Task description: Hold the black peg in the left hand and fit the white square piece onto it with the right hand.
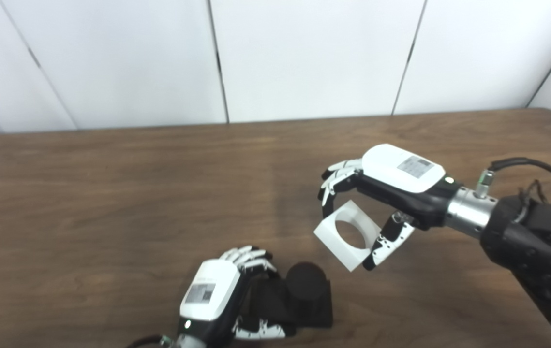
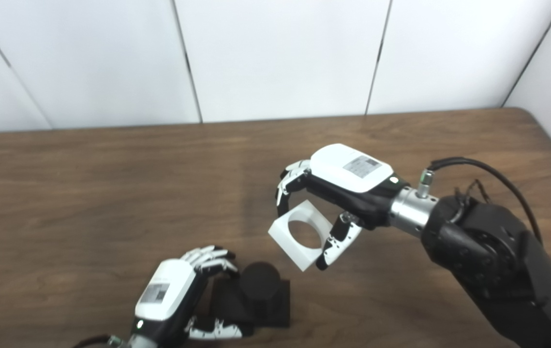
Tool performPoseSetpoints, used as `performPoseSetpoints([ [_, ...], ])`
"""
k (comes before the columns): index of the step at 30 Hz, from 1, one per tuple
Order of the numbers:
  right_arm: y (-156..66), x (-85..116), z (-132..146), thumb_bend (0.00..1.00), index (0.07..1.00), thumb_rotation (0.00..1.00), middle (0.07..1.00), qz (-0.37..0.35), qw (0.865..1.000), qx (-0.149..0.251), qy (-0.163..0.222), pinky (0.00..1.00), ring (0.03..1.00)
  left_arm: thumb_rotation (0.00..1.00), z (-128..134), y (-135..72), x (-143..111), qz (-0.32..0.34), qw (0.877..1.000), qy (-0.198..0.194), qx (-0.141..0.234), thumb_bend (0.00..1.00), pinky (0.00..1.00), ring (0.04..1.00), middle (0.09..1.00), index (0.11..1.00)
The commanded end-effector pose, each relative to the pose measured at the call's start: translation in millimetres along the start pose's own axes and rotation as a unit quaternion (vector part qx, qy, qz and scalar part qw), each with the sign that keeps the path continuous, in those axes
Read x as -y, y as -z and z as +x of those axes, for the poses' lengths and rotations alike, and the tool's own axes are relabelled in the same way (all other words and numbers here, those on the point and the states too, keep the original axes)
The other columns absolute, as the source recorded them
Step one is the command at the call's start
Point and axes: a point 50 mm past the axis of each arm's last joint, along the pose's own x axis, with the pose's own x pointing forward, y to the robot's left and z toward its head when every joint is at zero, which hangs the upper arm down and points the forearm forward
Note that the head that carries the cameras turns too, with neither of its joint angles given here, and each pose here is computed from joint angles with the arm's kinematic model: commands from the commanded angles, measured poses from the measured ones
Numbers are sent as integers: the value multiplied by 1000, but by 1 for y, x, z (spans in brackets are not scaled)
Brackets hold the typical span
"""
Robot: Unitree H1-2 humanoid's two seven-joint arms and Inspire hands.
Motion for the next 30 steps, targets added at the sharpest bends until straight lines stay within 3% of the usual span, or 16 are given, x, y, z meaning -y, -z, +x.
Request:
performPoseSetpoints([
  [1,-13,12,-2,522,481,127,727,-7,999,25,27,773,841,51,0,-1,9,6,999,32,-6,513,847,861,801,487],
  [12,-36,-2,-4,523,479,130,712,4,998,67,18,789,825,52,1,-2,8,6,999,36,-11,513,851,864,804,487],
  [30,-31,-18,4,523,480,129,718,9,997,68,22,793,830,54,1,-8,8,1,999,33,-6,512,842,860,802,487],
])
